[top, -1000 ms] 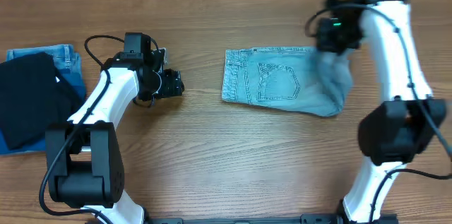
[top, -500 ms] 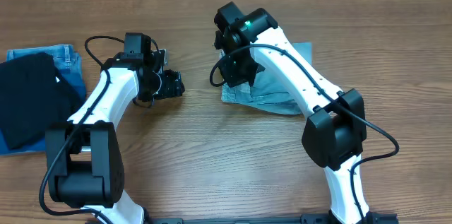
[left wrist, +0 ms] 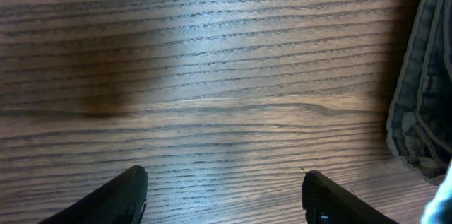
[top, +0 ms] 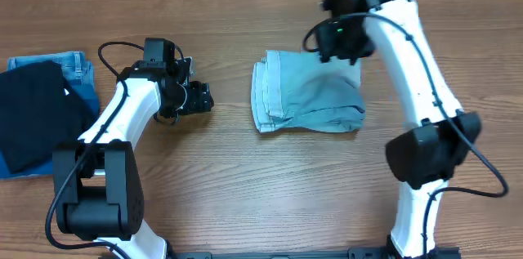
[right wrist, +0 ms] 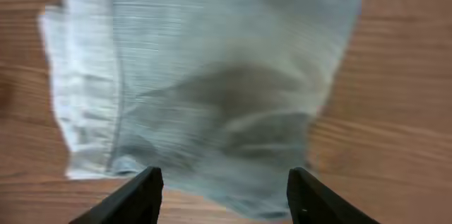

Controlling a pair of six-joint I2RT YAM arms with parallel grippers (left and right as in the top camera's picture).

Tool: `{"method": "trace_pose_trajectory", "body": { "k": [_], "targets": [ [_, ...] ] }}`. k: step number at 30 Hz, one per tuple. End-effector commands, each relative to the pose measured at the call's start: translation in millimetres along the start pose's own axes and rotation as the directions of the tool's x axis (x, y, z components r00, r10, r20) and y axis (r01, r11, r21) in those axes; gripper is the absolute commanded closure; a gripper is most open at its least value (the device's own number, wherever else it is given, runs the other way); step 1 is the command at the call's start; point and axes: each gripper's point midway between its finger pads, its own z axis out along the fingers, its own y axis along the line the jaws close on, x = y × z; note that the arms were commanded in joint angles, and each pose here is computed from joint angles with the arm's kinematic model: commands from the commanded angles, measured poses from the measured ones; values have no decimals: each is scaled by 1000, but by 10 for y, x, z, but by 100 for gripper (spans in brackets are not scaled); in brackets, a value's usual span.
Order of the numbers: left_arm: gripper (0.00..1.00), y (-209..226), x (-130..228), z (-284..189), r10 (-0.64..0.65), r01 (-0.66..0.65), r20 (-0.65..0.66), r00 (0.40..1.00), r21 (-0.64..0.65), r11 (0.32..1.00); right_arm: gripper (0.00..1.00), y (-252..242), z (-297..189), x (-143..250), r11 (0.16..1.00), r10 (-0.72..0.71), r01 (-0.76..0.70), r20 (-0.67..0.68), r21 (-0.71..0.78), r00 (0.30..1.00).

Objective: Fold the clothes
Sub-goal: 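Fold the leg end leftward over the shorts with the right gripper, then grasp the folded shorts bundle with the left gripper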

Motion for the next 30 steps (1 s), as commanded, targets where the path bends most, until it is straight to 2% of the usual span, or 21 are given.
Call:
{"method": "trace_pose_trajectory", "body": {
  "k": [1, 3, 5, 6, 11, 14, 15, 17, 20, 21, 22, 24, 27, 30],
  "targets": [
    [27, 4, -31, -23, -1, 1, 7, 1000, 2, 1000, 42, -72, -78, 34, 999, 35, -35, 0, -34, 999],
    [26, 4, -31, -23, -1, 1, 7, 1000, 2, 1000, 51, -110, 17, 114, 999, 44, -45, -44, -27, 998],
    [26, 6, -22, -23, -2, 2, 4, 1000, 1, 1000, 81, -134, 284, 229, 998, 49, -51, -110, -20, 993],
    [26, 6, -21, -23, -2, 2, 3, 1000, 1, 1000, 83, -131, 458, 298, 998, 51, -55, -144, -26, 988],
    [25, 6, -22, -23, -2, 2, 4, 1000, 1, 1000, 85, -15, 1413, 983, 987, 63, -112, -352, -120, 934],
    [25, 5, -19, -23, -3, 3, 3, 1000, 1, 1000, 87, -92, 1781, 1280, 986, 73, -125, -386, -111, 920],
    [25, 6, -14, -23, -4, 4, 1, 1000, 1, 1000, 92, -116, 1780, 1273, 985, 80, -131, -384, -110, 920],
    [25, 6, -11, -23, -4, 4, -1, 1000, 1, 1000, 95, -145, 1682, 1161, 984, 91, -141, -366, -112, 926],
    [25, 7, 12, -23, -7, 7, -10, 1000, 1, 1000, 96, -108, 1192, 764, 983, 87, -126, -271, -130, 959],
    [22, -27, 15, -23, -6, 6, -12, 1000, 20, 1000, 96, -82, 893, 561, 984, 80, -108, -194, -139, 978],
    [20, -94, 8, -26, -4, 4, -11, 1000, 59, 998, 96, -65, 703, 441, 985, 76, -97, -142, -146, 987],
    [18, -415, -27, -74, 11, -9, -4, 1000, 243, 970, 90, -36, 436, 274, 984, 69, -77, -56, -158, 996],
    [14, -751, -117, -108, 73, -87, 52, 996, 356, 930, 87, -37, 492, 330, 985, 69, -80, -77, -155, 995],
    [12, -1098, -119, -63, 168, -195, 103, 980, 378, 905, 87, -34, 517, 365, 985, 69, -83, -91, -154, 993]
  ]
}}
